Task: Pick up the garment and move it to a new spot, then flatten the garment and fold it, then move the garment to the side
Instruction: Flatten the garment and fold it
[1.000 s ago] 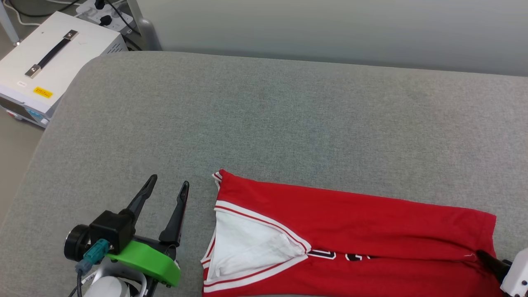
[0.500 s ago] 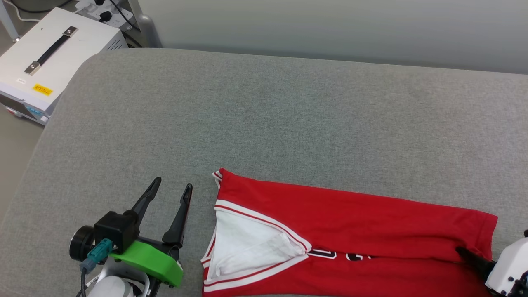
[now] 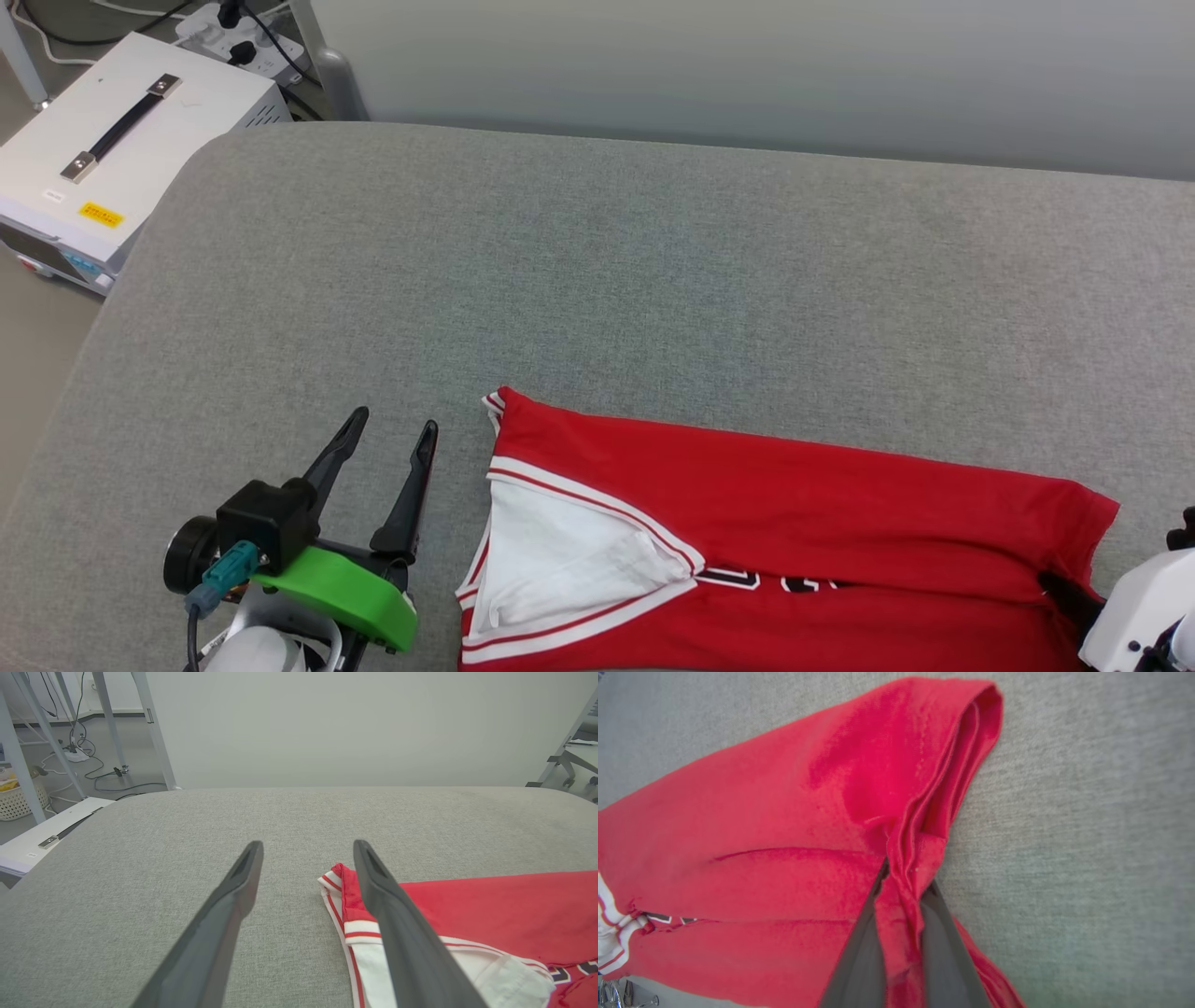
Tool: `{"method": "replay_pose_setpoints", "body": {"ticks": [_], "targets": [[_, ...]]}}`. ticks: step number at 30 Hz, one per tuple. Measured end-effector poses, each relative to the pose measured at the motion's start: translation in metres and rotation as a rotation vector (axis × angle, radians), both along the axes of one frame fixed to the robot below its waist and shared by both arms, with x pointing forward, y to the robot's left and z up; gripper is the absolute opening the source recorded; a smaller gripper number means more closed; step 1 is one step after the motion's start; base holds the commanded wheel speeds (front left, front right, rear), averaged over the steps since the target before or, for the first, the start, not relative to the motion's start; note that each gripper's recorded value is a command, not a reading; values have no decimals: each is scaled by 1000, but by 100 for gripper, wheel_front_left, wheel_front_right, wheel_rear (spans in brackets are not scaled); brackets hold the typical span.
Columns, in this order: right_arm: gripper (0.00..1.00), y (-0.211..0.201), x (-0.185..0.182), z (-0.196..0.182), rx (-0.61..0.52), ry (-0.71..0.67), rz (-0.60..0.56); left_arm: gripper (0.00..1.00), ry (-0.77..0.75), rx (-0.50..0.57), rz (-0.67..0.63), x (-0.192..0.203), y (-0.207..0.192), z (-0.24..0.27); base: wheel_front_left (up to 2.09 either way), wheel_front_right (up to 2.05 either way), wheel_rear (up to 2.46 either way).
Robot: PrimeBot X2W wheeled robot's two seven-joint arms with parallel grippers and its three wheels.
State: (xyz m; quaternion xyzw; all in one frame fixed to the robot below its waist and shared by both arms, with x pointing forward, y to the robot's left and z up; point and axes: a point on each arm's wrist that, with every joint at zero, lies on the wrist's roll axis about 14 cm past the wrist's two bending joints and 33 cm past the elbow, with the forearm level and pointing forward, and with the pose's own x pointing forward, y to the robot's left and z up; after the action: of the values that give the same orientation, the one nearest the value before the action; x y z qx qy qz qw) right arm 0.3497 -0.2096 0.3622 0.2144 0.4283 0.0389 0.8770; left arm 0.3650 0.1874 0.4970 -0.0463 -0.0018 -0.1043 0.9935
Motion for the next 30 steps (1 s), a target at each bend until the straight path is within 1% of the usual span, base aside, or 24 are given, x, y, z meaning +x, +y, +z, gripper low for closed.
{"method": "replay_pose_setpoints", "body": {"ticks": [5, 7, 11, 13, 15, 19, 23, 26, 30], "targets": [[0, -14, 4, 6, -23, -54, -45, 100, -8, -5, 7, -3, 2, 3, 0, 0, 0], [0, -29, 6, 10, -51, -83, -78, 100, -14, -6, 8, -3, 3, 4, 0, 0, 0], [0, -72, 7, 20, -150, -133, -160, 100, -15, -9, 3, -4, 1, 4, 0, 0, 0], [0, -87, 7, 25, -173, -152, -194, 100, -17, -11, 0, -4, -1, 5, 0, 0, 0], [0, -92, 7, 29, -176, -164, -211, 100, -21, -14, -3, -4, -2, 6, 0, 0, 0], [0, -89, 9, 39, -177, -192, -199, 100, -23, -20, -13, -5, -6, 7, 0, 0, 0], [0, -73, 10, 48, -153, -221, -163, 100, -22, -25, -21, -7, -10, 6, 0, 0, 0], [0, -56, 6, 53, -126, -237, -127, 100, -31, -28, -27, -9, -12, 9, 0, 0, 0], [0, -30, -1, 62, -53, -261, -99, 100, -39, -33, -32, -15, -14, 12, 0, 0, 0]]}}
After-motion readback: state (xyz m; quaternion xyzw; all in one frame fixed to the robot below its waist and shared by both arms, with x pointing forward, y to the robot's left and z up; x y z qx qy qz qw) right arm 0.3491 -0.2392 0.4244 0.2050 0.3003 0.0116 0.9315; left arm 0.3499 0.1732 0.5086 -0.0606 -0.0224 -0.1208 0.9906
